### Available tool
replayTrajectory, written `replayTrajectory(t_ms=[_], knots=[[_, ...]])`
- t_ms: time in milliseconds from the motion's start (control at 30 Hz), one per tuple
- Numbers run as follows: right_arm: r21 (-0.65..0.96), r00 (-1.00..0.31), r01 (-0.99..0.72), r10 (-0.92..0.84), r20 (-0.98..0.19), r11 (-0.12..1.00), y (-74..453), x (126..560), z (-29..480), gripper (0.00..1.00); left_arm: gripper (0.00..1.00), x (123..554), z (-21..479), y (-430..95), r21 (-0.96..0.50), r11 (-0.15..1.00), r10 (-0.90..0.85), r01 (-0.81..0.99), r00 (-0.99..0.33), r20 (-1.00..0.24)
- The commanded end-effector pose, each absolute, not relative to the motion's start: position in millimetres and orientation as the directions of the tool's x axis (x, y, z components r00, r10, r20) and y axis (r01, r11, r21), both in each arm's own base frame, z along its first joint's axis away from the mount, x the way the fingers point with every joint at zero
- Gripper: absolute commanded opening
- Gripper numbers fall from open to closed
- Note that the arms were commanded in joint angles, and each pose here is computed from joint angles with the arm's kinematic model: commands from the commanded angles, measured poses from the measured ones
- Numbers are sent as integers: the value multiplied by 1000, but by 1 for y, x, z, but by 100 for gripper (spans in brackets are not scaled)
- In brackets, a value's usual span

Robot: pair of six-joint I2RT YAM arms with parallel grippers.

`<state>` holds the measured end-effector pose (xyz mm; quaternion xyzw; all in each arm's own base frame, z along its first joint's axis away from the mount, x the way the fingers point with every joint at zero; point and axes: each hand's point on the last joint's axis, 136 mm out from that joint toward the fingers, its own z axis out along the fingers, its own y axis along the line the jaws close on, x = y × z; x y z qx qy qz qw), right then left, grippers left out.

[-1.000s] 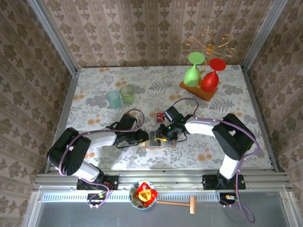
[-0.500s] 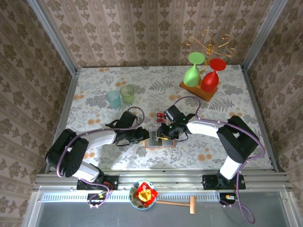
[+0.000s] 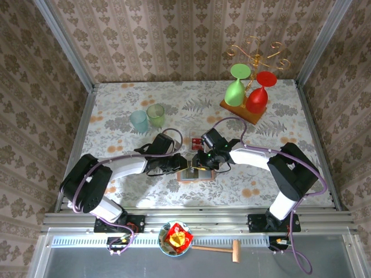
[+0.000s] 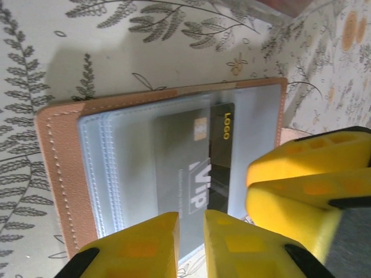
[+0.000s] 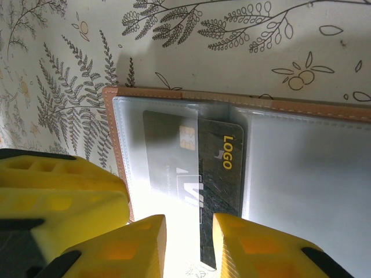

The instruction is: Take the credit cards out of the card holder

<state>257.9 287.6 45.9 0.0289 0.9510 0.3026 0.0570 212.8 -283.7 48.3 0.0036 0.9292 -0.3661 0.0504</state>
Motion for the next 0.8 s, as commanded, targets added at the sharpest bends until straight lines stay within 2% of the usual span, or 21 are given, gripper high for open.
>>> replayTrajectory(t_ms=[0, 433, 767], knots=[[588, -993, 3, 73, -96, 809, 289, 254, 46, 26, 18, 210, 43, -284, -667, 743, -6, 55, -996, -89], [611, -998, 17, 49, -36, 792, 299, 248, 30, 26, 18, 207, 31, -278, -640, 767, -6, 44, -997, -77], [562, -997, 22, 58, -46, 827, 290, 249, 21, 26, 18, 206, 30, -276, -639, 768, -9, 39, -997, -72]])
